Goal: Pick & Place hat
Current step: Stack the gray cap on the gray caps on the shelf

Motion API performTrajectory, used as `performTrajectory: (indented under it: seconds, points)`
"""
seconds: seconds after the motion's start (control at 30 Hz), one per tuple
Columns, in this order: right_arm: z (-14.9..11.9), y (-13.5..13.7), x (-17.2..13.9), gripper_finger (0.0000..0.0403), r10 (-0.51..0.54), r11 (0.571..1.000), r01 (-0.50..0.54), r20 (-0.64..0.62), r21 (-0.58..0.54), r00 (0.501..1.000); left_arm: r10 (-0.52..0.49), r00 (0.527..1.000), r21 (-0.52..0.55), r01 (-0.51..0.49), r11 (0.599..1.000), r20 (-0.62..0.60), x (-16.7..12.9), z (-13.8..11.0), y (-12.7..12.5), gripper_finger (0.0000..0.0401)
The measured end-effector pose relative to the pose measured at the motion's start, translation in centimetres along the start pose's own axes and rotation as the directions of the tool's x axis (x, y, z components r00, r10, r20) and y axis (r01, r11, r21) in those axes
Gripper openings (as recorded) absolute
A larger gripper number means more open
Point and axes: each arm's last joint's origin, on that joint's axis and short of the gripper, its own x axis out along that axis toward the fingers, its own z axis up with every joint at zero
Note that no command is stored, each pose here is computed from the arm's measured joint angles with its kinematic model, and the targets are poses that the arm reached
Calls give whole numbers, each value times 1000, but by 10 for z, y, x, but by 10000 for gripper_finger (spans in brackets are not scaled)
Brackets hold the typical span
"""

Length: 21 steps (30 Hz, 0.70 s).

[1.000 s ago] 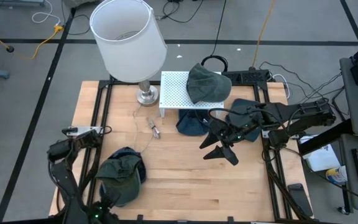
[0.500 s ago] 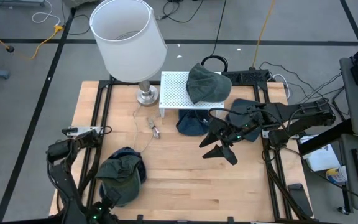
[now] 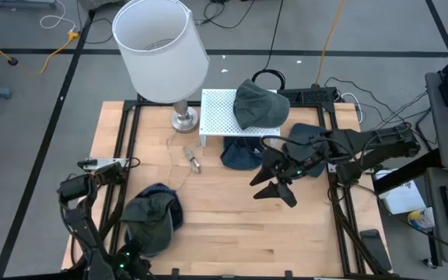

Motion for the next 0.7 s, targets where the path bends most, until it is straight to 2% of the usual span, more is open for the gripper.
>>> performTrajectory:
  seconds: [0.13, 0.3, 0.33, 0.43, 0.57, 0.7]
  points:
    - [-3, 6, 1, 215, -1, 1000, 0, -3, -15, 1000, 2, 1000, -51, -3, 999, -7, -1, 2, 5, 132]
    - [-6, 11, 3, 215, 16, 1000, -16, -15, -26, 1000, -24, 1000, -111, 23, 993, -7, -7, 6, 9, 26]
    - [-7, 12, 3, 215, 20, 1000, -21, -19, -18, 1000, -26, 1000, -128, 27, 991, 4, -9, 8, 10, 15]
    - [-9, 16, 4, 215, 22, 1000, -22, -21, 15, 1000, -5, 999, -184, 11, 983, 31, -20, 11, 16, 13]
    - [-10, 17, 4, 215, -52, 998, 51, 23, 43, 998, 95, 994, -272, -79, 959, 46, -43, 12, 34, 8]
    - [-9, 18, 4, 215, -121, 991, 116, 79, 74, 989, 146, 976, -347, -83, 934, 161, -63, 17, 51, 7]
